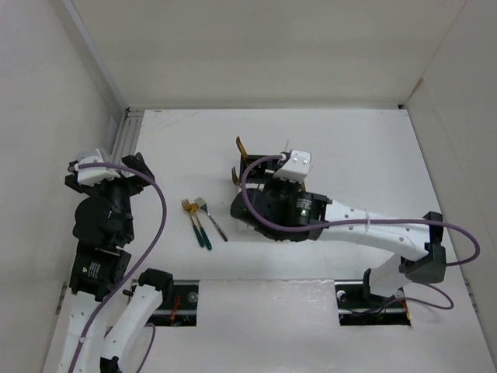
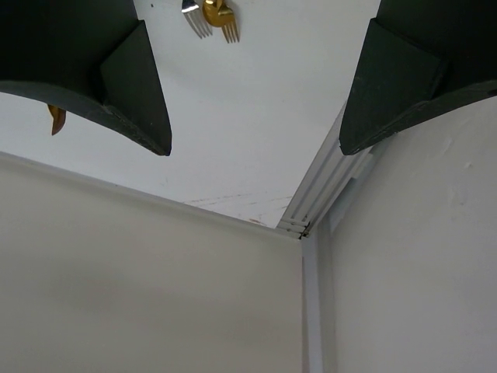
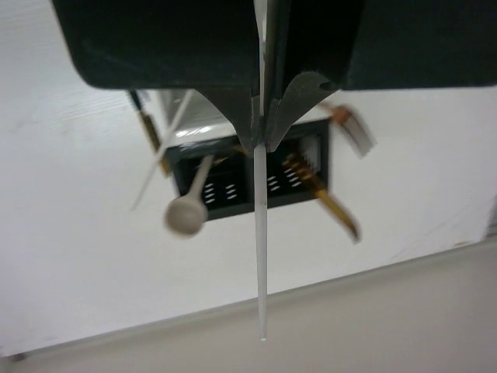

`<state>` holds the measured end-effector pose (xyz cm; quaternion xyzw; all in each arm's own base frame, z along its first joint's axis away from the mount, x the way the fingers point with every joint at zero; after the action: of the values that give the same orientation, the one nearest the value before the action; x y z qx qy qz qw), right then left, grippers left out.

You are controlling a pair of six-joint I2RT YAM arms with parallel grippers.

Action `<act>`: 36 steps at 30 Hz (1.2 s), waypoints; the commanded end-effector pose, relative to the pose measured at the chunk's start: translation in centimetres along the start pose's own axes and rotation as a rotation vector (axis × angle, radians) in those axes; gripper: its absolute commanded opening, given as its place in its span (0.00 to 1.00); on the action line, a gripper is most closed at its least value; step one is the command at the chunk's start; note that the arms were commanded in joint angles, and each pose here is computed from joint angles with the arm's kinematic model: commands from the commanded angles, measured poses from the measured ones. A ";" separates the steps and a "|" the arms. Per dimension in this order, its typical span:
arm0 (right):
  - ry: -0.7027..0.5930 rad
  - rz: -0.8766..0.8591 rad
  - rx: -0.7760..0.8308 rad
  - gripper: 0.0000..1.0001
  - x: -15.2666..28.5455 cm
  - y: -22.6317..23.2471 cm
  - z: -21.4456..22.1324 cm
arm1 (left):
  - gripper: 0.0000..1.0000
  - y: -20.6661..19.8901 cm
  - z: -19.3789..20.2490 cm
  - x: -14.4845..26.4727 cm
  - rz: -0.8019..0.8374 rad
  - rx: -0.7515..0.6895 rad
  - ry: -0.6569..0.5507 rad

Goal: Sort the eating utensils into containers

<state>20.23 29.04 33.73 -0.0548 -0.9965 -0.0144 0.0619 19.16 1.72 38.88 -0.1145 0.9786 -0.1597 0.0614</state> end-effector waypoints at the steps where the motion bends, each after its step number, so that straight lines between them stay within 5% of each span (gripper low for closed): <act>1: -0.202 0.252 0.051 0.00 -2.5 -6.3 -3.5 | 0.87 -0.7 -2.0 -0.5 0.014 0.016 -0.067; 7: -0.188 0.341 0.189 0.00 -5.2 -8.2 -0.4 | 0.87 -0.3 -1.1 -1.2 -0.020 -0.011 -0.051; 20: -0.251 0.402 0.213 0.00 -9.0 -6.8 2.0 | 0.87 -0.1 -0.5 -2.0 -0.039 -0.016 -0.024; 36: -0.303 0.413 0.062 0.00 -8.0 -7.8 -2.7 | 0.87 0.7 0.1 -2.0 -0.064 0.004 0.001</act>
<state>27.40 22.47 29.16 -0.2247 -0.9724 0.0244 0.0583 20.95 2.82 38.09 -0.1499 0.9757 -0.1538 0.0440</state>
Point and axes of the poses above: each gripper's point midway between its finger pads, its own x axis back along the fingers, its own y axis along the line the jaws close on, z = x × y, the point moved 3 cm from there along x, back along the fingers, and after that the axes turned 10 degrees about x, right-handed, at the moved point
